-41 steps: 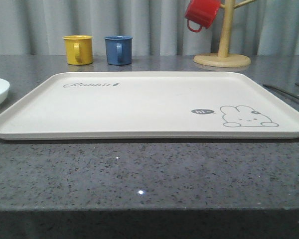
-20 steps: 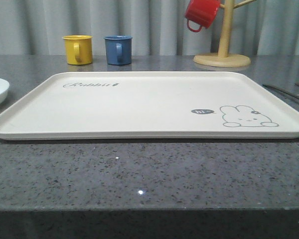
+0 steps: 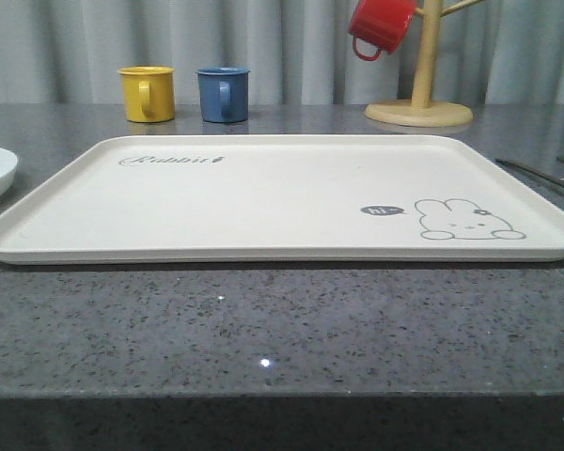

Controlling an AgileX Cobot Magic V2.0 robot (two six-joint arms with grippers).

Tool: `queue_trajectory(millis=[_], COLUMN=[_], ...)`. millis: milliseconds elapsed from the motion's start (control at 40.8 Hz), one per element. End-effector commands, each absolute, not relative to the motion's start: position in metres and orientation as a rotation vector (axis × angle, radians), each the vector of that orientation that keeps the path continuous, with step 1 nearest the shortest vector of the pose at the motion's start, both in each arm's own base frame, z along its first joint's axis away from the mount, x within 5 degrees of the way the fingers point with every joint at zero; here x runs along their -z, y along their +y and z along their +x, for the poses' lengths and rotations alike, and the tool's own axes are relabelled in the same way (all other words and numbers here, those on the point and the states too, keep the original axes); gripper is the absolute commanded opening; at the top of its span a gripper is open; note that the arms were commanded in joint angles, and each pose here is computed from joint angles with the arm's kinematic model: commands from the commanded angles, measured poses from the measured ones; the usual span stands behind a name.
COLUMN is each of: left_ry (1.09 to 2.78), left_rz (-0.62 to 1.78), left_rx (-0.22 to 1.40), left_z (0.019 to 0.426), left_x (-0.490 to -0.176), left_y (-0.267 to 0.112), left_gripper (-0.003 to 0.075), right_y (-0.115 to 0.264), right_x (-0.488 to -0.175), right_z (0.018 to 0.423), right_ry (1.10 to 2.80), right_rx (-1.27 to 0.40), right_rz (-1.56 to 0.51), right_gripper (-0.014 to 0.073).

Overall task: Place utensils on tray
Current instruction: 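Grip the white plate rim with the left gripper and lift it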

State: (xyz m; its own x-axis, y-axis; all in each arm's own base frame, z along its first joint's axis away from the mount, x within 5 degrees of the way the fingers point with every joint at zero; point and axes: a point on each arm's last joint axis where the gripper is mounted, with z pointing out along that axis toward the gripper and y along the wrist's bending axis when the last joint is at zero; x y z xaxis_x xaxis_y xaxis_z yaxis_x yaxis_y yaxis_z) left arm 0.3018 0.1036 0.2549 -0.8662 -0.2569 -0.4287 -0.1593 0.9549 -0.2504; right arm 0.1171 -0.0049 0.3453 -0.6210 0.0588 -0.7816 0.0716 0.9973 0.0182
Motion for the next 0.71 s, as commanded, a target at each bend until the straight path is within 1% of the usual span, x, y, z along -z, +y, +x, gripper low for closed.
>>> queue_trajectory(millis=[0,196,367,539,686], left_ry=[2.558,2.605,2.619,2.625,2.566], left_rz=[-0.290,-0.255,-0.241,-0.245,-0.200], left_rx=[0.285,0.260,0.240,0.268,0.345], left_z=[0.303,0.300,0.299,0.298,0.298], left_x=[-0.276,-0.273,-0.273,-0.274,-0.289], left_y=[0.101,0.101,0.102,0.100,0.093], left_gripper=[0.0249,0.0092,-0.0020,-0.0018,-0.0018], right_y=[-0.006,-0.006,-0.006,-0.006,-0.006], right_x=[-0.359,-0.359,-0.359,-0.359,-0.359], right_z=[0.121,0.121,0.121,0.121,0.121], right_ry=[2.162,2.162,2.162,2.162,2.162], right_rx=[0.027,0.027,0.027,0.027,0.027], right_rz=[0.082,0.082,0.082,0.082,0.082], right_gripper=[0.0424,0.0424,0.0424,0.0424,0.0424])
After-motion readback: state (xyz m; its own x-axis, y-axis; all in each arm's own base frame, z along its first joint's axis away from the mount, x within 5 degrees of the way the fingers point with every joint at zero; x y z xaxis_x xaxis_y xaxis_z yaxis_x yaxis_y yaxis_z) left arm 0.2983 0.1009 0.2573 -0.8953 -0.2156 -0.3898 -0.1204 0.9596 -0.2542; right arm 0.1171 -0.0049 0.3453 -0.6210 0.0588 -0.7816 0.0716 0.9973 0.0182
